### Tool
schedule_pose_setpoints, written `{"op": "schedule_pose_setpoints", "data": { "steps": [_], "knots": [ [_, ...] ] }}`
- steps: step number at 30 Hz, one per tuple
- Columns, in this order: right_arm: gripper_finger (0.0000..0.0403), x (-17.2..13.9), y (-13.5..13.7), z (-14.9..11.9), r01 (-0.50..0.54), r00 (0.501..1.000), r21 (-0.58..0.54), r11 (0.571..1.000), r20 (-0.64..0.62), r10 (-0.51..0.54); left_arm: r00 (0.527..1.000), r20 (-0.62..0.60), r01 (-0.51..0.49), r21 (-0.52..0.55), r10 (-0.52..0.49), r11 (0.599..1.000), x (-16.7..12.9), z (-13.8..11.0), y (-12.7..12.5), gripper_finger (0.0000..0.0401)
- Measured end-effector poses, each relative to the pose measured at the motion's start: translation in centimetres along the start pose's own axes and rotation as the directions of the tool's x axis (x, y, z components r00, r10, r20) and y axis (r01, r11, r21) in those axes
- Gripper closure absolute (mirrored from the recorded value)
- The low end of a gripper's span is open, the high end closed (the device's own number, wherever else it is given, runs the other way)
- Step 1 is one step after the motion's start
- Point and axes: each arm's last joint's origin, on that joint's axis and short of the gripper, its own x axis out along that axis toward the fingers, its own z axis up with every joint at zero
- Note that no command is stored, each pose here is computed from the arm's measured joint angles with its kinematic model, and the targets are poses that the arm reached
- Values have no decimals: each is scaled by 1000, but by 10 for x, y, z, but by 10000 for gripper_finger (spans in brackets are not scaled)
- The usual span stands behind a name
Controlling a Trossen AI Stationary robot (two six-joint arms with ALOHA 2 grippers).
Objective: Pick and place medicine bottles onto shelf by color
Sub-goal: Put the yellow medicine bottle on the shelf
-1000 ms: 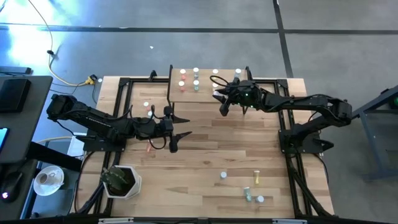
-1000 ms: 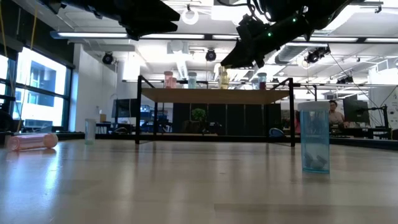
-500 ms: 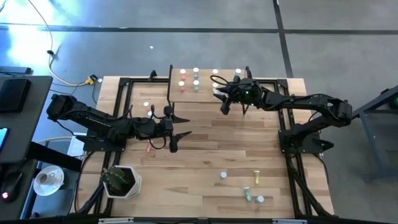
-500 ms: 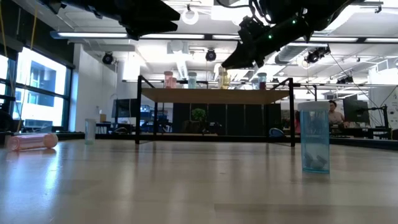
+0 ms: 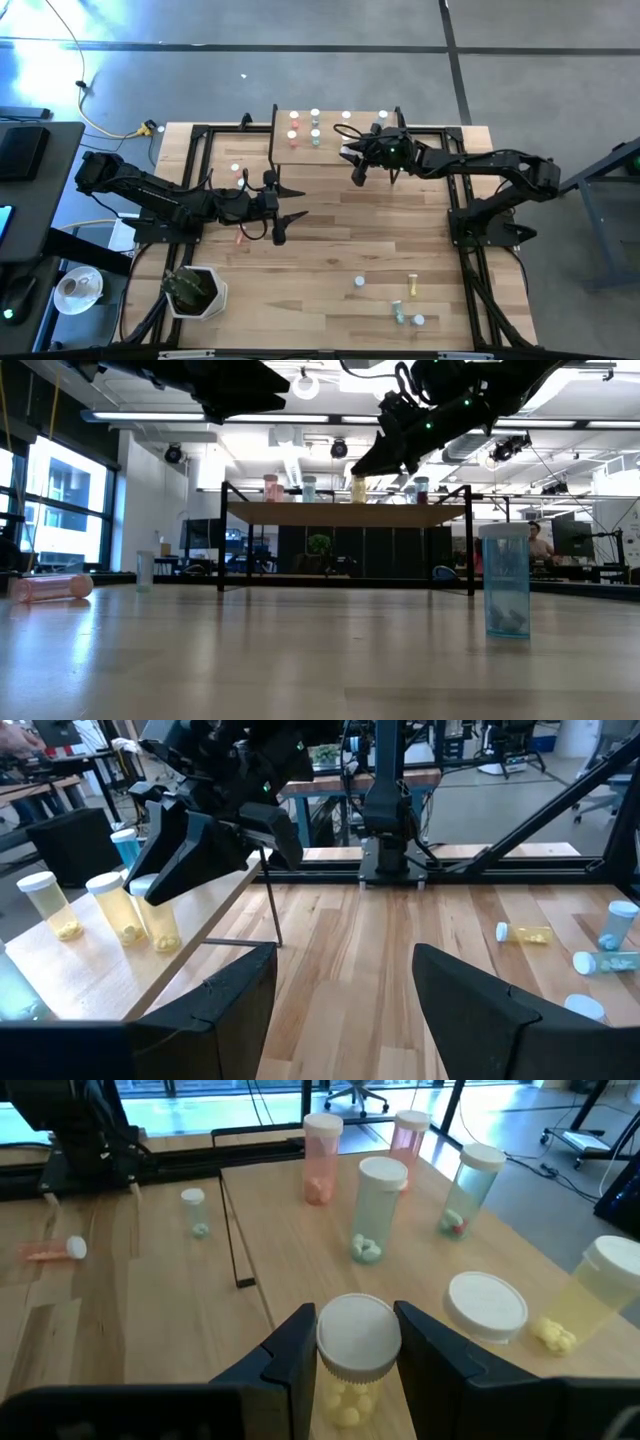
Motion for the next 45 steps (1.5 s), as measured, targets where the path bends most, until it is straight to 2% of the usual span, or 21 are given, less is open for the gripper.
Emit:
{"op": "schedule_pose_setpoints", "data": {
  "steps": [11,18,45],
  "knots": [
    [299,-2,-2,21,21,999,-4,1000,-40,-21,1000,0,-2,9,2,1000,0,0,0,176],
    [299,-2,-4,17,41,997,-2,999,-69,-41,1000,0,-4,9,4,1000,0,0,0,176],
    [299,-2,-16,18,84,995,10,996,-55,-84,1000,0,-4,8,4,1000,0,0,0,176]
  ]
}}
